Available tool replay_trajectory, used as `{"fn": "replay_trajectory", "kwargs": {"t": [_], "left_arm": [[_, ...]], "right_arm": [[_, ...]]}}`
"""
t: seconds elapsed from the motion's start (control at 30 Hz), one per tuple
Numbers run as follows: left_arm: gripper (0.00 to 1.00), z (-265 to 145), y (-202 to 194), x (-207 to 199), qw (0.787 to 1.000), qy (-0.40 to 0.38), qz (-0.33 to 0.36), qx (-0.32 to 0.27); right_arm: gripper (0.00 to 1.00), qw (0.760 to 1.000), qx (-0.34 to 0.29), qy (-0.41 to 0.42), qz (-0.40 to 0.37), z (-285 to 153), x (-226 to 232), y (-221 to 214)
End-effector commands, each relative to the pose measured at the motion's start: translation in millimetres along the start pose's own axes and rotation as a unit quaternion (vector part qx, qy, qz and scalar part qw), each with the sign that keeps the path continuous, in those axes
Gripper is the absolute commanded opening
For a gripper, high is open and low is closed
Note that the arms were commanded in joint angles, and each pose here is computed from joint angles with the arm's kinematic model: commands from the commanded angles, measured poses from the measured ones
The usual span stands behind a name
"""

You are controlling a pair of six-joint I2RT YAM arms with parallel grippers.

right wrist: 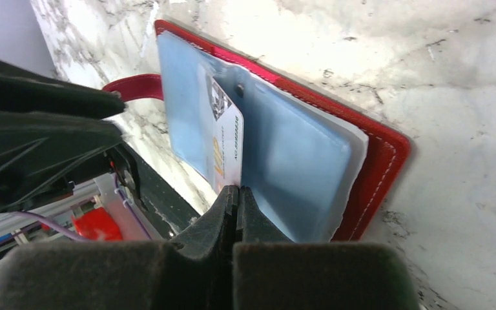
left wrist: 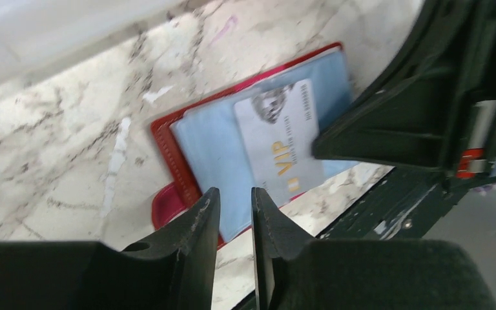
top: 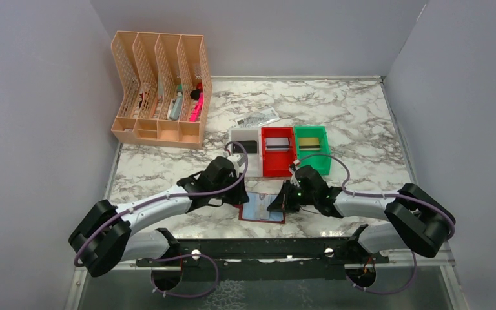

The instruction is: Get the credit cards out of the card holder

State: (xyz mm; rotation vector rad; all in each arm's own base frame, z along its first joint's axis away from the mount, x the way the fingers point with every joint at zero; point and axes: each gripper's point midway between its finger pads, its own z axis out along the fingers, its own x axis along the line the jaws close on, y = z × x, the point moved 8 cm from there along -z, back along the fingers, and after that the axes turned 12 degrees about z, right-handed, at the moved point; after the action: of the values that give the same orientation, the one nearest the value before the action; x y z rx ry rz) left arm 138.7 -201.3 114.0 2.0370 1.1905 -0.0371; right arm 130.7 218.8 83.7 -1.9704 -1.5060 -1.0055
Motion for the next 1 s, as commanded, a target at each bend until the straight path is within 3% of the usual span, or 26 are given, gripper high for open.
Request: {"fn": "replay_trajectory", "kwargs": {"t": [0.0,0.17,0.33,0.47,0.73,0.97], "left_arm": [[0.29,-4.6,30.1,-19.0,0.997,-0.054,0.014,-0.049],[0.31,8.8,25.7,-26.2,0.995,-0.094,0.012,-0.026],[0.31,29.2,2.9,-21.0,0.996,-0.082,0.002,0.031],[0.24,43.8,-18.1,-12.7,0.996,-0.042,0.009,0.073],[0.18,43.9,-37.1,-4.8,0.995,-0.009,0.0,0.095],[0.18,41.5,-37.8,-4.7,0.995,-0.011,0.002,0.095]], "right_arm": [[0.01,1.0,0.003,-0.006,0.006,4.6,-3.8,1.2],[0.01,1.0,0.002,-0.008,0.009,4.9,-5.2,1.0],[0.01,1.0,-0.002,-0.008,0.01,3.9,-5.6,0.9],[0.03,1.0,-0.004,-0.011,0.02,4.6,-6.8,0.8],[0.22,0.998,-0.01,0.04,0.053,2.4,-9.4,-5.2],[0.26,0.996,-0.014,0.062,0.057,5.2,-4.1,-2.4]]}}
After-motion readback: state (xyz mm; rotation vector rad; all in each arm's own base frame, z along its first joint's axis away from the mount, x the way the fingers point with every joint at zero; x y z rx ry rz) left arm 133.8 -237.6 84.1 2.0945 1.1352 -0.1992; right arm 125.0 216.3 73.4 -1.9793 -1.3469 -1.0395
